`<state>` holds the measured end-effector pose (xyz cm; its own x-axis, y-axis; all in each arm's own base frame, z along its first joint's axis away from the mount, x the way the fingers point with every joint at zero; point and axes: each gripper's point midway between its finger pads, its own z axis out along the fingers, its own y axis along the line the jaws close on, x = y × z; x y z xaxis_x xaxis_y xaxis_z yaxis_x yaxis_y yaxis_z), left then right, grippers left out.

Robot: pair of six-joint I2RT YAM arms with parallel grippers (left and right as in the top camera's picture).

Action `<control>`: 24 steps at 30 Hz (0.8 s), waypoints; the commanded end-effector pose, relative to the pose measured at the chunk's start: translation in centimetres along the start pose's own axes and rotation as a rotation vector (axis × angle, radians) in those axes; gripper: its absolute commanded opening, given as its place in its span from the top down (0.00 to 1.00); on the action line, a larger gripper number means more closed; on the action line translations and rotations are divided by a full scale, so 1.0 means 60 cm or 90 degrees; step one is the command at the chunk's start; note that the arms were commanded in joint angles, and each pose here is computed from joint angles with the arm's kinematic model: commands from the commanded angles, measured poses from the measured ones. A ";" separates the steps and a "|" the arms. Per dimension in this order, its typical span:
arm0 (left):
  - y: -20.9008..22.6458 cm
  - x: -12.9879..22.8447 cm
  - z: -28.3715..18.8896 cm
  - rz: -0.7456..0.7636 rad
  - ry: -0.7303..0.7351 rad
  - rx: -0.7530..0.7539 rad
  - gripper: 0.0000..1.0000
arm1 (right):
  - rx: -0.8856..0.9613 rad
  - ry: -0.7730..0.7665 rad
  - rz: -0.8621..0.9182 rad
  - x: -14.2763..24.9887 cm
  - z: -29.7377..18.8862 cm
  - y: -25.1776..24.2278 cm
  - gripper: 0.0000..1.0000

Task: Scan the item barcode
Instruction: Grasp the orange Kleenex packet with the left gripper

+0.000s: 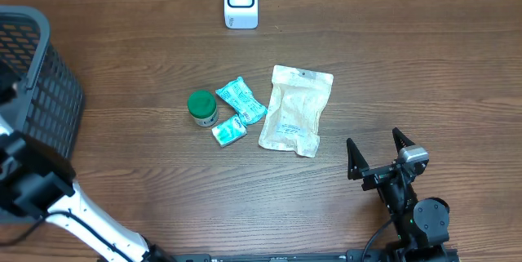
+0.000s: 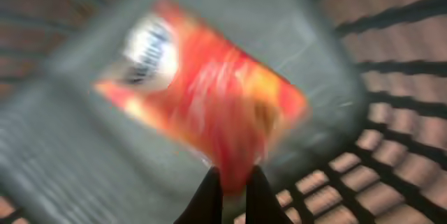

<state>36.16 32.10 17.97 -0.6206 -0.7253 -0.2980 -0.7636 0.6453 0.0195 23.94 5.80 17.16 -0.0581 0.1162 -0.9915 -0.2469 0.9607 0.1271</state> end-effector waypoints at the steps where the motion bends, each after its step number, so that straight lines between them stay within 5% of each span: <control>1: 0.005 -0.019 -0.151 -0.016 -0.132 0.033 0.96 | -0.004 -0.003 -0.001 0.002 0.000 0.002 0.00; 7: 0.004 0.003 -0.314 -0.017 -0.260 0.085 0.96 | -0.004 -0.003 -0.001 0.002 0.000 0.002 0.00; 12: 0.017 0.012 -0.370 -0.024 -0.316 0.080 0.96 | -0.004 -0.003 -0.001 0.002 0.000 0.002 0.00; 15: 0.022 0.009 -0.352 -0.027 -0.299 0.070 0.53 | -0.004 -0.003 -0.001 0.002 0.000 0.002 0.00; 18: 0.025 0.002 -0.308 -0.026 -0.263 0.050 0.26 | -0.004 -0.003 -0.001 0.002 0.000 0.002 0.00; 21: 0.023 -0.008 -0.244 -0.010 -0.211 0.031 0.21 | -0.004 -0.003 -0.001 0.002 0.000 0.002 0.00; 24: 0.014 -0.013 -0.172 0.033 -0.149 0.026 0.30 | -0.004 -0.003 -0.001 0.002 0.000 0.002 0.00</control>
<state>33.16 29.46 32.73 -0.5044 -0.6186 -0.6024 -0.7497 0.6599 -0.0499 23.94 5.80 17.16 -0.0582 0.1166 -0.9915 -0.2468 0.9606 0.1274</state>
